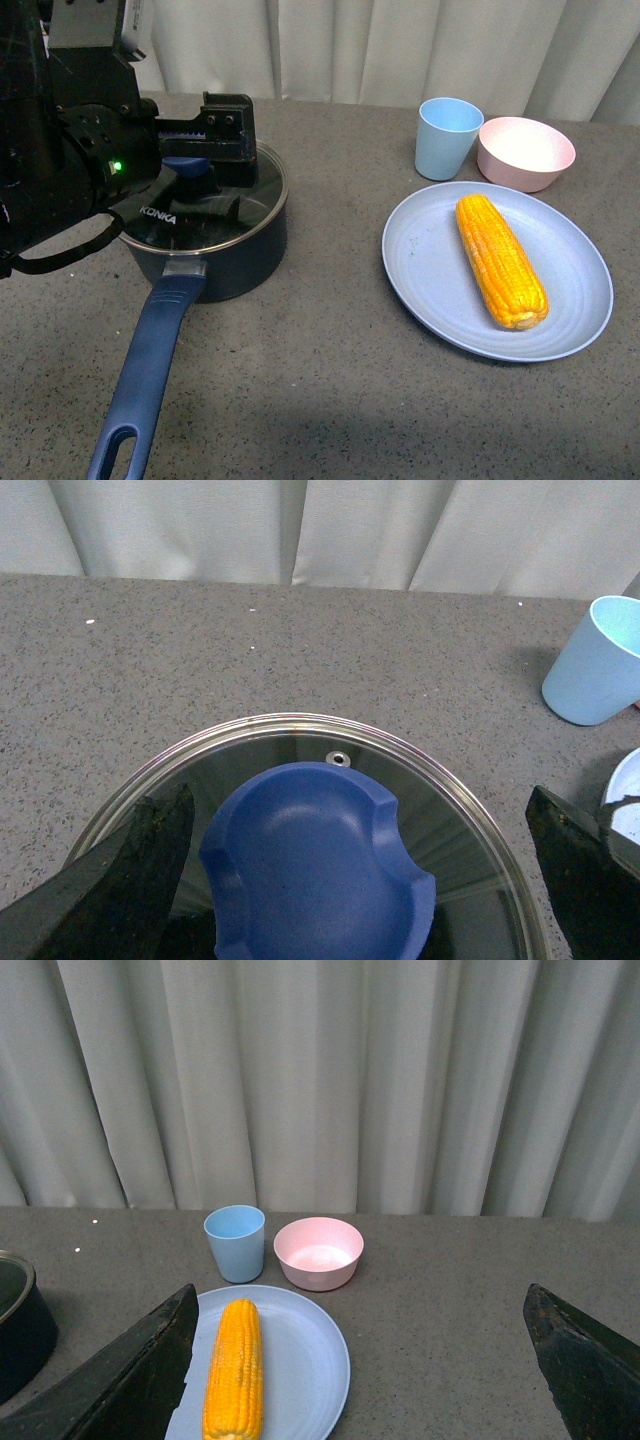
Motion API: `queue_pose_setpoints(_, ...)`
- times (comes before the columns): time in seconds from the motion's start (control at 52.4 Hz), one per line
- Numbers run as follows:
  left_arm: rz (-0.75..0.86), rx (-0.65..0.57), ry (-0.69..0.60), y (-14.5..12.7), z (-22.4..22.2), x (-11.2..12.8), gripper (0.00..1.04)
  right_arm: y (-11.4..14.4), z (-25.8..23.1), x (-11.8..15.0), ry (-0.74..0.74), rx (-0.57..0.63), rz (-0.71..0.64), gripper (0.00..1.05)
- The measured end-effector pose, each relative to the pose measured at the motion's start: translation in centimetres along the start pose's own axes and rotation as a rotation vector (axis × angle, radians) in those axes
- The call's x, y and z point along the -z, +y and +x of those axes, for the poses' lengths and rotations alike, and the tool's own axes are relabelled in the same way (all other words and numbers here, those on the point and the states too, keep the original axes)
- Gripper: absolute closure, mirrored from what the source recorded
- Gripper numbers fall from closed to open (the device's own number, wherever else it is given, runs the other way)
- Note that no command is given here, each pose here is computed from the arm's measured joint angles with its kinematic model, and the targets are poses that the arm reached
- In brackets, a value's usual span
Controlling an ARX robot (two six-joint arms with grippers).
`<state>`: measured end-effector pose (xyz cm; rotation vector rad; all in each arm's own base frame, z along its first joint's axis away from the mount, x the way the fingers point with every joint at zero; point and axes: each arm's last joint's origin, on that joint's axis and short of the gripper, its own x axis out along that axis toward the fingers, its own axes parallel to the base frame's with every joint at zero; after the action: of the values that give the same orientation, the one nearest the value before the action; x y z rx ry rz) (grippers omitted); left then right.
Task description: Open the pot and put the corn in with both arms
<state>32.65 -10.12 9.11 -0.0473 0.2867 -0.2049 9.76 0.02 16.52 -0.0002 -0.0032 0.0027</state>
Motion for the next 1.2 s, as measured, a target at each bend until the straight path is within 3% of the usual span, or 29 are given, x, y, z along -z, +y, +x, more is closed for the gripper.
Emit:
queue_pose_setpoints(0.535, 0.013, -0.015, 0.044, 0.1, 1.0, 1.2, 0.07, 0.0, 0.0, 0.0, 0.0, 0.0, 0.0, 0.09)
queue_pose_setpoints(0.764, 0.019, -0.028, 0.045, 0.4, 1.1, 1.2, 0.42, 0.0, 0.0, 0.0, 0.0, 0.0, 0.0, 0.09)
queue_pose_setpoints(1.051, 0.02, 0.0, 0.033, 0.4, 0.9, 1.0, 0.44, 0.0, 0.0, 0.0, 0.0, 0.0, 0.0, 0.09)
queue_pose_setpoints(1.203, 0.003, 0.0, -0.014, 0.9, 0.4, -0.8, 0.44, 0.0, 0.0, 0.0, 0.0, 0.0, 0.0, 0.09)
